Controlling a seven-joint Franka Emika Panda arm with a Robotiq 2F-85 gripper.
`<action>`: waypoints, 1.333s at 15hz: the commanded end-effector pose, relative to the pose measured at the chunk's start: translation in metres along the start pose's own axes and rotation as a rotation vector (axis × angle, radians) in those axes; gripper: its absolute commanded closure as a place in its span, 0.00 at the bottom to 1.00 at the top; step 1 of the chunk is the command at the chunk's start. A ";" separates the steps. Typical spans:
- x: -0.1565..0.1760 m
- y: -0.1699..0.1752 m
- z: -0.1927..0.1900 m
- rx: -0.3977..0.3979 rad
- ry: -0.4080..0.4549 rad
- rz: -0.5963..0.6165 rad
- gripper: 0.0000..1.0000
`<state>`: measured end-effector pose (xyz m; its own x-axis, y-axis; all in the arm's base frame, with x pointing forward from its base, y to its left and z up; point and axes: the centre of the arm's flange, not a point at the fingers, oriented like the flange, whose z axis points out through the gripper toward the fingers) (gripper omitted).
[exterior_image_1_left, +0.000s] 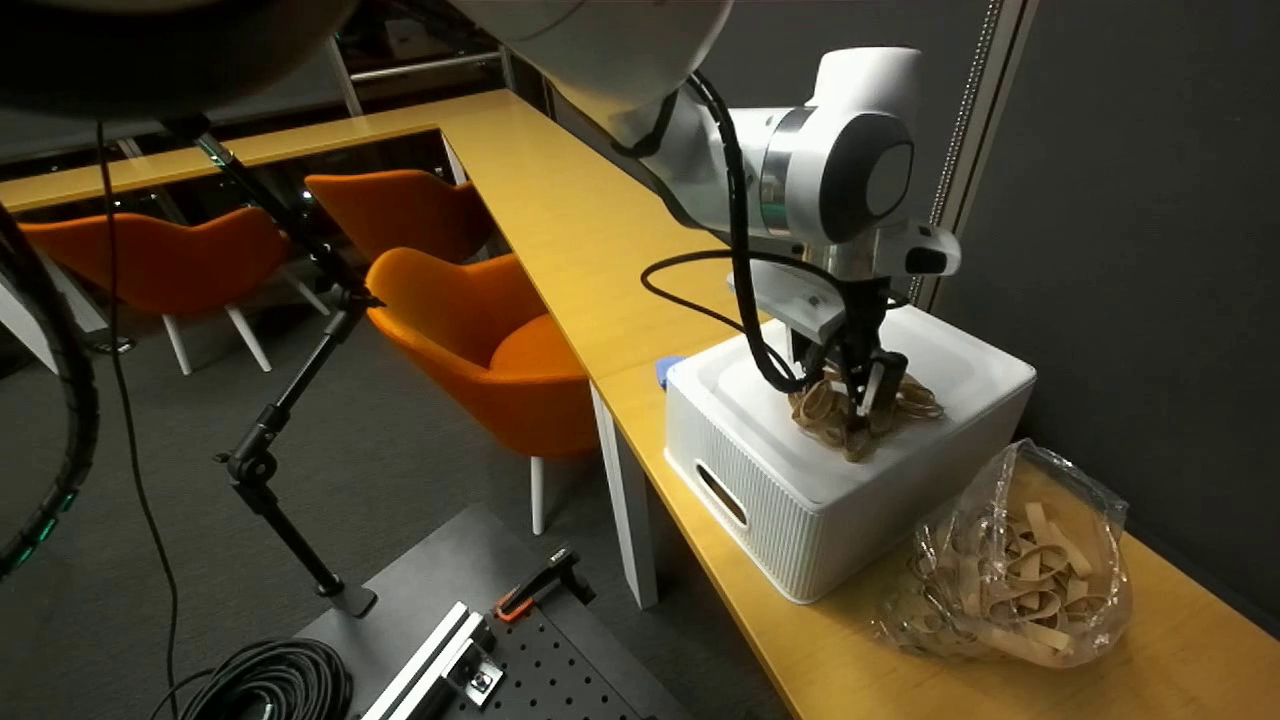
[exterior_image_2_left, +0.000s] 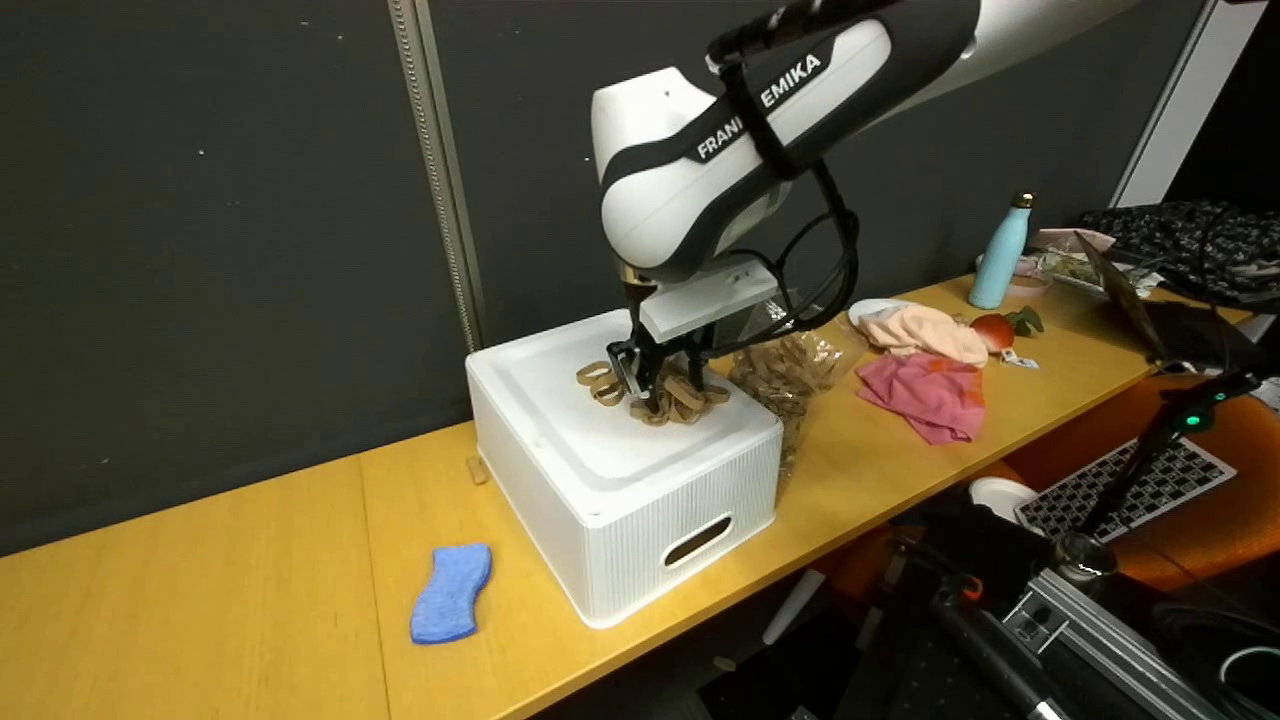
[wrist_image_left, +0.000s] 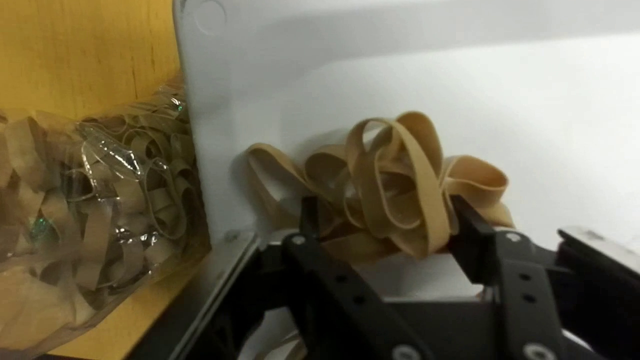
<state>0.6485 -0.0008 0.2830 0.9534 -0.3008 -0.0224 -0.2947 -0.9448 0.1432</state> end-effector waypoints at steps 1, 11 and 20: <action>0.009 -0.001 -0.002 -0.007 -0.018 -0.003 0.65; 0.018 0.018 -0.032 -0.010 -0.009 0.038 0.99; -0.003 0.133 -0.134 -0.044 0.048 0.220 0.99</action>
<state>0.6494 -0.0867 0.3944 0.8979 -0.4362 0.0590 -0.4398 -0.8836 0.1609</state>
